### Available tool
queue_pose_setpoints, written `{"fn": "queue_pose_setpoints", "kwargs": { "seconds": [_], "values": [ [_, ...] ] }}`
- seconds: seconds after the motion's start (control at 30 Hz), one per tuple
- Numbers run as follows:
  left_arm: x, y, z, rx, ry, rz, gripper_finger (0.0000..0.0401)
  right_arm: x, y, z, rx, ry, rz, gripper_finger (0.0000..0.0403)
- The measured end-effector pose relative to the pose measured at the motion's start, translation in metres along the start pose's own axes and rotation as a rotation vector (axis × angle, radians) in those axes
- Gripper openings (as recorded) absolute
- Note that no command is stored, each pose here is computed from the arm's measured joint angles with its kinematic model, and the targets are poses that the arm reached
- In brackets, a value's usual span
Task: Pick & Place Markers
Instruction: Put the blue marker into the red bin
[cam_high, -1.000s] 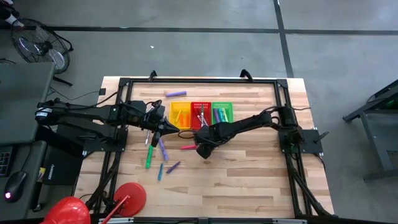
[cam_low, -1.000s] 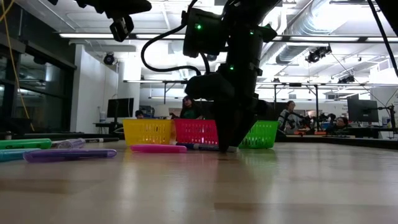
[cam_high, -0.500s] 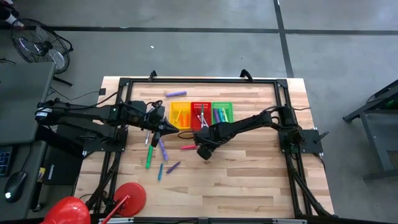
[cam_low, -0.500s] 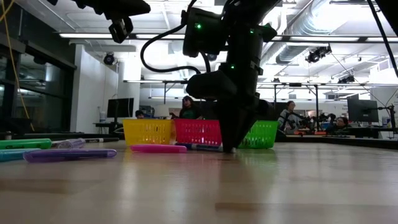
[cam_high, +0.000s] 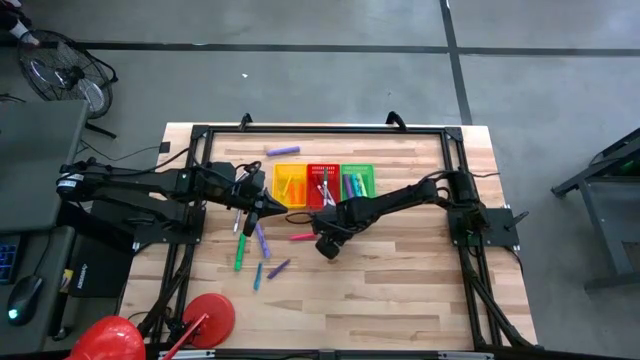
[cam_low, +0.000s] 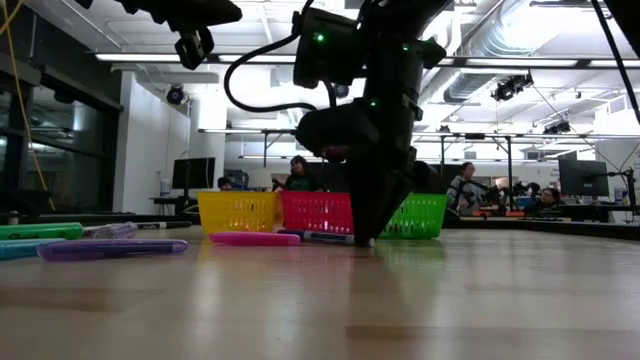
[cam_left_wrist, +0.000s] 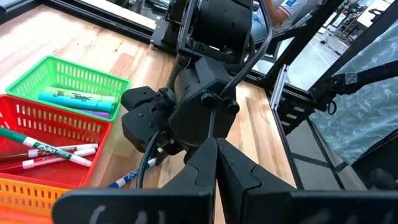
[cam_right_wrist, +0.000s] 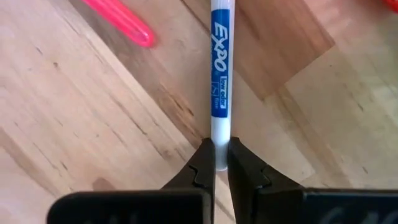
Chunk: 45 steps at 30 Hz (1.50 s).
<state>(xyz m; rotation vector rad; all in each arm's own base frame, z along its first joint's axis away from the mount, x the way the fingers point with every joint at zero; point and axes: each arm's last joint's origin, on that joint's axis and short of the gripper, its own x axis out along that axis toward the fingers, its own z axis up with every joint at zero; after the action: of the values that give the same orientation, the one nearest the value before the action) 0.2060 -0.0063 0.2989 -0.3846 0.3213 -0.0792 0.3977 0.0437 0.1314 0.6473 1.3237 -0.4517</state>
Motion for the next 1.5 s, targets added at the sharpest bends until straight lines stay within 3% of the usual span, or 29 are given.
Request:
{"fn": "queue_pose_setpoints", "kwargs": {
  "seconds": [0.47,0.9,1.03,1.5],
  "values": [
    [0.000,-0.001,0.000,0.000,0.003,-0.015,0.0000,-0.035,0.011,-0.014,-0.016,0.039,0.101,0.0009],
    [0.000,-0.001,0.000,-0.001,0.000,-0.020,0.0000,-0.090,0.014,-0.020,0.098,-0.116,0.170,0.0009],
    [0.000,-0.001,0.001,0.000,-0.003,-0.023,0.0000,-0.108,0.006,-0.013,0.169,-0.207,0.166,0.0009],
    [0.000,-0.003,0.005,0.008,-0.042,-0.043,0.0000,-0.110,-0.043,0.043,0.406,-0.359,0.118,0.0011]
  ]
}}
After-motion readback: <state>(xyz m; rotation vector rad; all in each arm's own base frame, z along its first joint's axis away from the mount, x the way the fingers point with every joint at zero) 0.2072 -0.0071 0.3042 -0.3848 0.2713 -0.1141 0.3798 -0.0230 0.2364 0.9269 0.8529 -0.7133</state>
